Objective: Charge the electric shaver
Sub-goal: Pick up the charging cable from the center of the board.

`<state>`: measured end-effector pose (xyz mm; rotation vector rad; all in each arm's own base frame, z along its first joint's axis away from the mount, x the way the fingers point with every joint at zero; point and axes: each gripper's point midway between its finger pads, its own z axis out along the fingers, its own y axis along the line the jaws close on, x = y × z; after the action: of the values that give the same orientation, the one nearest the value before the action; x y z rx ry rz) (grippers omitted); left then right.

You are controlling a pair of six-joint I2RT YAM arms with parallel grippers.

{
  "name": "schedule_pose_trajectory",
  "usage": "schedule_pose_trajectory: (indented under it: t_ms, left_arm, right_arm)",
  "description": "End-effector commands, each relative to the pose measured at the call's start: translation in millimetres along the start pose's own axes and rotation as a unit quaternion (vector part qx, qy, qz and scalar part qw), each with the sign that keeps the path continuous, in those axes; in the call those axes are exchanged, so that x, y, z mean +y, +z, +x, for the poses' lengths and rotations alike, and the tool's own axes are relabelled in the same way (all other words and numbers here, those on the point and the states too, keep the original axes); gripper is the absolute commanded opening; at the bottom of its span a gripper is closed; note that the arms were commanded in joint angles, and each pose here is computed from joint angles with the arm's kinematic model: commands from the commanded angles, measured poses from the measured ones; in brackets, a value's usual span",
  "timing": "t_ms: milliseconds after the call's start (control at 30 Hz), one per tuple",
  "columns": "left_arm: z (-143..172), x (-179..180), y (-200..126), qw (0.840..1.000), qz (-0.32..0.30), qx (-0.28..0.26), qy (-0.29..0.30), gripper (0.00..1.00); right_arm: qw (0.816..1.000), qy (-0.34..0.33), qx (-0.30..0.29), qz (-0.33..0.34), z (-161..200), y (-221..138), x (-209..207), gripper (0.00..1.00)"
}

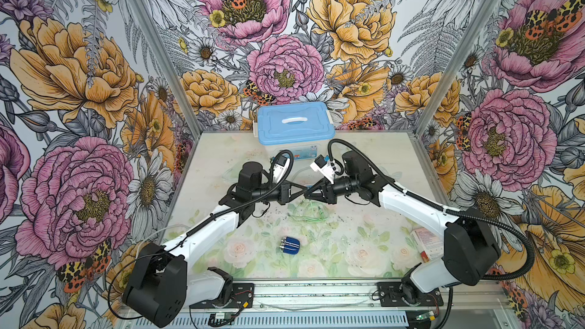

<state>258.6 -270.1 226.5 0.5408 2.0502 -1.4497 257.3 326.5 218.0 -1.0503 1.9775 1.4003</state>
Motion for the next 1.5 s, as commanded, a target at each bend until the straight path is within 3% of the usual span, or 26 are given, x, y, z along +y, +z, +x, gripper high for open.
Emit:
schedule_pose_trajectory:
  t_ms: [0,133,733,1067,1100,1133,1200,1233,1333,1467]
  left_arm:
    - [-9,-17,0,0.999,0.029,-0.002,0.033,0.00]
    - [-10,-13,-3,0.999,0.023,-0.006,0.032,0.00]
    - [-14,-10,-11,0.999,0.010,-0.016,0.037,0.00]
    - [-10,-8,-9,0.999,0.006,-0.012,0.032,0.00]
    - [-10,-5,-9,0.999,0.002,-0.013,0.031,0.03]
    - [-9,-4,-9,0.999,-0.001,-0.013,0.029,0.12]
    - [-6,1,-11,1.000,-0.014,-0.011,0.025,0.47]
    - [-5,4,-13,0.999,-0.028,-0.007,0.024,0.57]
    - [2,14,-37,0.992,-0.116,0.029,0.049,0.65]
    - [7,20,-82,0.957,-0.251,0.070,0.126,0.73]
  right_arm:
    - [1.000,-0.018,-0.012,0.022,-11,-2,-6,0.07]
    - [0.999,-0.014,-0.013,0.027,-8,-5,-6,0.04]
    - [1.000,-0.007,-0.012,0.025,-3,-7,-4,0.21]
    - [0.999,-0.012,-0.016,0.027,-8,-8,-2,0.00]
    - [0.999,-0.012,-0.017,0.027,-8,-9,-2,0.00]
    - [0.999,-0.012,-0.018,0.028,-8,-9,-1,0.00]
    - [0.999,-0.011,-0.018,0.031,-7,-10,-2,0.00]
    - [0.999,-0.009,-0.018,0.032,-6,-11,-2,0.00]
    - [0.999,0.009,-0.014,0.042,5,-14,-8,0.00]
    - [0.996,0.046,0.001,0.076,34,-17,-29,0.00]
